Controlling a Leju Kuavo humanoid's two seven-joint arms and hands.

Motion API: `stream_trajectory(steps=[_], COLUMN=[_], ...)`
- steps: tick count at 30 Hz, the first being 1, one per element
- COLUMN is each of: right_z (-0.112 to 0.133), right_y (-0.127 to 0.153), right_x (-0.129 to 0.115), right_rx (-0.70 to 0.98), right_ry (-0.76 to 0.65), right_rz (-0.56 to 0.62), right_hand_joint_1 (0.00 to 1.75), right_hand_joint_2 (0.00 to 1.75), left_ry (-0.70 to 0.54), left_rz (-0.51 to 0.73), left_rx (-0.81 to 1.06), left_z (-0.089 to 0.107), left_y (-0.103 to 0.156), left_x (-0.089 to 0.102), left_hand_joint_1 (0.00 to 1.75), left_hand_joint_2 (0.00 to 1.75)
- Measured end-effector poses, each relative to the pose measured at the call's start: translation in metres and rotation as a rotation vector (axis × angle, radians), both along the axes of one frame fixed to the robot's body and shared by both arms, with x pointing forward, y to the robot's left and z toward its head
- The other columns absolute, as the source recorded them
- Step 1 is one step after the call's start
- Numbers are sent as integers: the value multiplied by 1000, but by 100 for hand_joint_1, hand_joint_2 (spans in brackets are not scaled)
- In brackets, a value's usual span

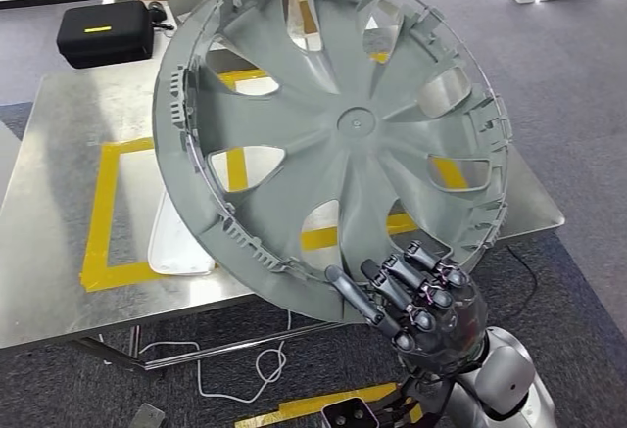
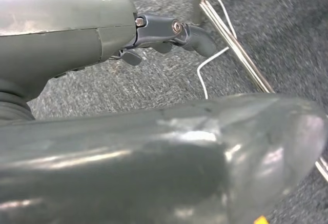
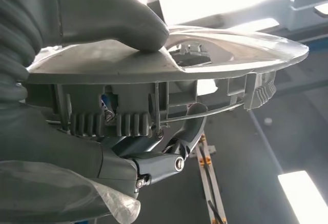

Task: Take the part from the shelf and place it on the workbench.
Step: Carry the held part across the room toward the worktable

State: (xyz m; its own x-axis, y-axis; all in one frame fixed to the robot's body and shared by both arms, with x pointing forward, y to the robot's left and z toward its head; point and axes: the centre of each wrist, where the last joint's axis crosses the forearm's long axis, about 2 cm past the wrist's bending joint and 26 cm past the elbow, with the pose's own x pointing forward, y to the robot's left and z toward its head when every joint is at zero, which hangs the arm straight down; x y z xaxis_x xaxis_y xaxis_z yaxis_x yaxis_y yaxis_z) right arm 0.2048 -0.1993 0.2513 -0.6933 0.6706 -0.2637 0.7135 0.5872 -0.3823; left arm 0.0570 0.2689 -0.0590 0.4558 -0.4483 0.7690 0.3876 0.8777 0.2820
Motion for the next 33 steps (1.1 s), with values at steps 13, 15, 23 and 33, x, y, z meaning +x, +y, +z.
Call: stream_trajectory(steps=[13, 15, 23, 33], right_z=[1, 1, 2, -2], right_y=[1, 1, 1, 3], right_x=[1, 1, 2, 2], right_rx=[8, 8, 30, 39], right_ry=[4, 3, 12, 54], right_rz=[-8, -7, 4, -16], right_hand_joint_1=[175, 175, 175, 175], right_hand_joint_2=[175, 175, 175, 175], left_ry=[8, 9, 14, 13], left_rz=[2, 3, 9, 19], left_rx=[8, 9, 14, 20], left_z=[-1, -1, -1, 0], left_y=[2, 3, 3, 3], left_x=[-4, -4, -4, -3], left_hand_joint_1=[0, 0, 0, 0], left_hand_joint_2=[0, 0, 0, 0])
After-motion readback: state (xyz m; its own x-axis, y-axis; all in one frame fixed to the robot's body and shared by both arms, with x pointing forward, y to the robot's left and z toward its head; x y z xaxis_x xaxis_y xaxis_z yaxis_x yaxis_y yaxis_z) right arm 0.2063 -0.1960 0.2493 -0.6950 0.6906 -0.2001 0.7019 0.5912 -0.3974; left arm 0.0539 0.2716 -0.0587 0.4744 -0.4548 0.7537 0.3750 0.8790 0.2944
